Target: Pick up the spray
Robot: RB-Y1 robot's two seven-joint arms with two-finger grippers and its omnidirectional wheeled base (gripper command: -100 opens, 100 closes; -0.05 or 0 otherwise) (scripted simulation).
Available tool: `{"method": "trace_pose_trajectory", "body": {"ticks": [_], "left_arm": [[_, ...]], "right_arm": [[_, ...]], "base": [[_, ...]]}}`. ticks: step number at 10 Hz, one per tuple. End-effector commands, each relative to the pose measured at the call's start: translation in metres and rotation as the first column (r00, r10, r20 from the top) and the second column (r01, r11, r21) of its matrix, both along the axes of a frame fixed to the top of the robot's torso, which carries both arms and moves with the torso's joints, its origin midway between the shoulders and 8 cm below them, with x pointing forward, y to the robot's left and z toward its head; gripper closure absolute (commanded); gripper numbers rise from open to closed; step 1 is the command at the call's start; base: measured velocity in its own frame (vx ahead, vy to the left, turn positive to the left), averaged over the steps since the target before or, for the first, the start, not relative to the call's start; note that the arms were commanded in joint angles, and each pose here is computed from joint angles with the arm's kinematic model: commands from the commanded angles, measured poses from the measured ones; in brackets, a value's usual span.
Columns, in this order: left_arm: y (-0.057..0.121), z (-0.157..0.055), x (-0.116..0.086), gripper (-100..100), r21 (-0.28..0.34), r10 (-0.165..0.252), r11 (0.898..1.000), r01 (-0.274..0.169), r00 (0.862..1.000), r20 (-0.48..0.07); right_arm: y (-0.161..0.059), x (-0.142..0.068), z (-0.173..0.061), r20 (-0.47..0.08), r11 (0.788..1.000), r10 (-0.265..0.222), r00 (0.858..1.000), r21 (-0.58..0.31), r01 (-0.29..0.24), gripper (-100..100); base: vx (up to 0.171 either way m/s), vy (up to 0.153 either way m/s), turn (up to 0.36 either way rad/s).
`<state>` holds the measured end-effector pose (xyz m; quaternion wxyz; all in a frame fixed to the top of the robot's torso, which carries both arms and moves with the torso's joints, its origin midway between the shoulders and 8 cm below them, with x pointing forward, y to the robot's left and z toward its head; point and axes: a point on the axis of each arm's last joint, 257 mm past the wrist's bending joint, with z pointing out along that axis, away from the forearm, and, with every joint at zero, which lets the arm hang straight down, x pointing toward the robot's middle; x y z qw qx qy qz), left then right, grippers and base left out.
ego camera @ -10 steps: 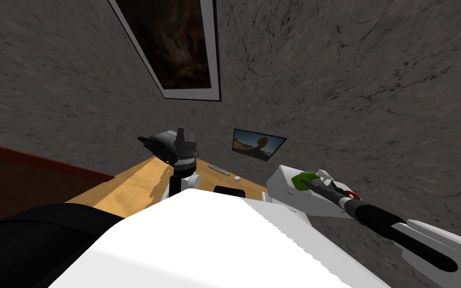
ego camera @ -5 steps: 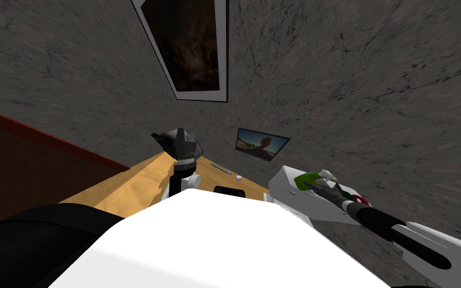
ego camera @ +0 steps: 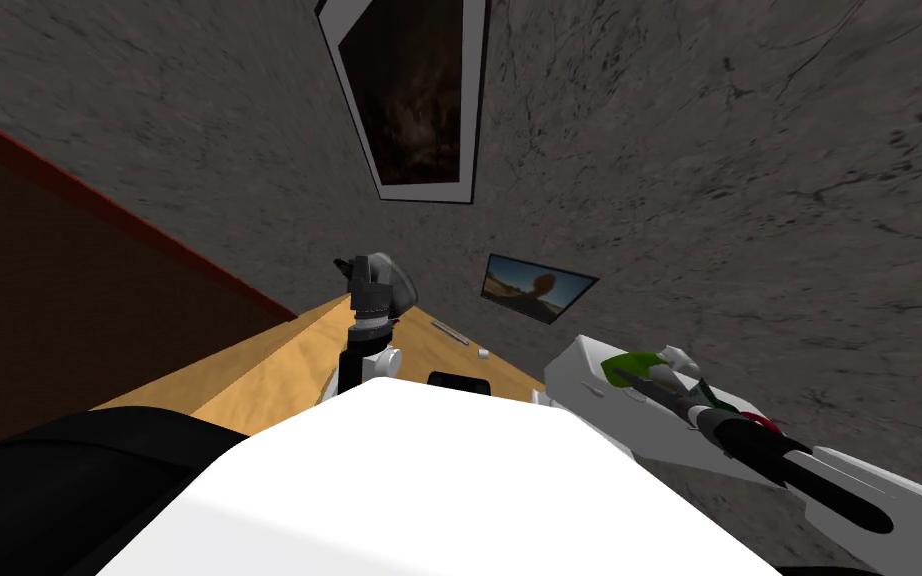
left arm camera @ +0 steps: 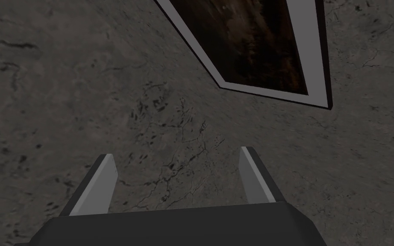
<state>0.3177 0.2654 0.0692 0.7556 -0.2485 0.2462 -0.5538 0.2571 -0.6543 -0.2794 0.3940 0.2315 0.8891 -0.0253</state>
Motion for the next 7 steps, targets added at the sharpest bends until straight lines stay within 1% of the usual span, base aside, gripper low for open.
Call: {"method": "trace_pose_trajectory", "body": {"ticks": [1,2,3,4,5,6,7], "left_arm": [[0.000,0.000,0.000,0,0.000,0.000,1.000,0.000,1.000,0.000],[0.000,0.000,0.000,0,0.000,0.000,1.000,0.000,1.000,0.000],[0.000,0.000,0.000,0,0.000,0.000,1.000,0.000,1.000,0.000],[0.000,0.000,0.000,0,0.000,0.000,1.000,0.000,1.000,0.000],[0.000,0.000,0.000,0,0.000,0.000,1.000,0.000,1.000,0.000],[0.000,0.000,0.000,0,0.000,0.000,1.000,0.000,1.000,0.000],[0.000,0.000,0.000,0,0.000,0.000,1.000,0.000,1.000,0.000]], "right_arm": [[-0.008,0.000,-0.005,0.001,1.000,-0.025,1.000,0.019,0.025,-100],[-0.015,-0.002,-0.007,-0.004,0.999,-0.035,0.999,0.010,0.035,-100],[-0.020,-0.003,-0.010,-0.008,0.999,-0.042,0.999,0.004,0.042,-100],[-0.031,-0.013,-0.014,-0.028,0.998,-0.062,0.998,-0.010,0.062,-100],[-0.033,-0.014,-0.014,-0.029,0.998,-0.066,0.997,-0.014,0.066,-100],[-0.031,-0.008,-0.016,-0.013,0.995,-0.087,0.996,0.039,0.087,-100],[-0.039,-0.011,-0.018,-0.018,0.995,-0.097,0.995,0.028,0.098,-100]], "base": [[-0.152,0.009,0.353],[-0.091,0.010,0.033],[-0.032,0.018,-0.057],[-0.002,0.010,-0.013],[0.009,0.003,0.005],[-0.141,0.035,0.317],[-0.175,0.034,0.324]]}}
